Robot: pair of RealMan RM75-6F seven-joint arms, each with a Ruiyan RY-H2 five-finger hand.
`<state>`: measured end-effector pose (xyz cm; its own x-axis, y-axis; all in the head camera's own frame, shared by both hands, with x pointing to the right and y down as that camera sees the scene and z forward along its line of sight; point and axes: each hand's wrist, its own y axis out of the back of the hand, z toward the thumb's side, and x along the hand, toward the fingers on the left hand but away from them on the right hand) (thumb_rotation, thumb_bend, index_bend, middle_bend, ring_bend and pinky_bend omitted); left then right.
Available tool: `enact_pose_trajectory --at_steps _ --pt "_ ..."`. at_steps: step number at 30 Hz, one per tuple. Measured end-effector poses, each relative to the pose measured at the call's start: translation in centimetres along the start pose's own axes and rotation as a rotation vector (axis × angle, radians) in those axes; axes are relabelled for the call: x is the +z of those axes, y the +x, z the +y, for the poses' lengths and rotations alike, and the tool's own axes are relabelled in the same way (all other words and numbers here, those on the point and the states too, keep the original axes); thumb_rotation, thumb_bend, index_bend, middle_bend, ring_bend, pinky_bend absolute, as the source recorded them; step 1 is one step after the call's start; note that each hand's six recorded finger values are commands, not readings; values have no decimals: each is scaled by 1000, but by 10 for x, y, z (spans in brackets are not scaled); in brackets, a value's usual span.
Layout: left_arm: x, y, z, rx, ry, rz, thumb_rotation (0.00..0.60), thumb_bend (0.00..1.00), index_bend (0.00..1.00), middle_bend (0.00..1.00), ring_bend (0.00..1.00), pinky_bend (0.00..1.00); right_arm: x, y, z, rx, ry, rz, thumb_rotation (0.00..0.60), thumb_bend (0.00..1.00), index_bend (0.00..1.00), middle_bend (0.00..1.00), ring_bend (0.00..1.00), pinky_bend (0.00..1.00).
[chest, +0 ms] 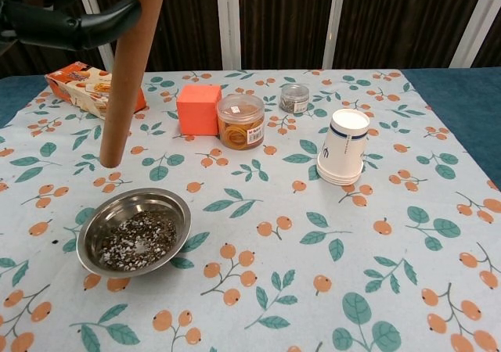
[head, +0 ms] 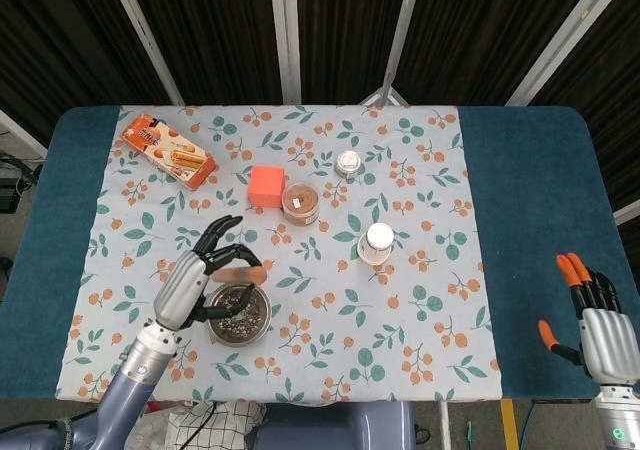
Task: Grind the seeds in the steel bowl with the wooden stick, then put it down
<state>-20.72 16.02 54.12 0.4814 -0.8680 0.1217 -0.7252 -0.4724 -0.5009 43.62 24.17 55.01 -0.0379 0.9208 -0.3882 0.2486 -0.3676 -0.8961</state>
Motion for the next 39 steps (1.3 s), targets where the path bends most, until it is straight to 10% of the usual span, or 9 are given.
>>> enact_pose_trajectory --at_steps 20,39 --pt "-40 -37 -29 -13 -328 -65 600 841 554 551 102 51 2 0 -3 3 13 10 600 367 0 0 0 0" --pt "-67 -42 -41 -20 -390 -16 600 841 559 555 102 67 2 1 -4 8 15 9 600 367 0 0 0 0"
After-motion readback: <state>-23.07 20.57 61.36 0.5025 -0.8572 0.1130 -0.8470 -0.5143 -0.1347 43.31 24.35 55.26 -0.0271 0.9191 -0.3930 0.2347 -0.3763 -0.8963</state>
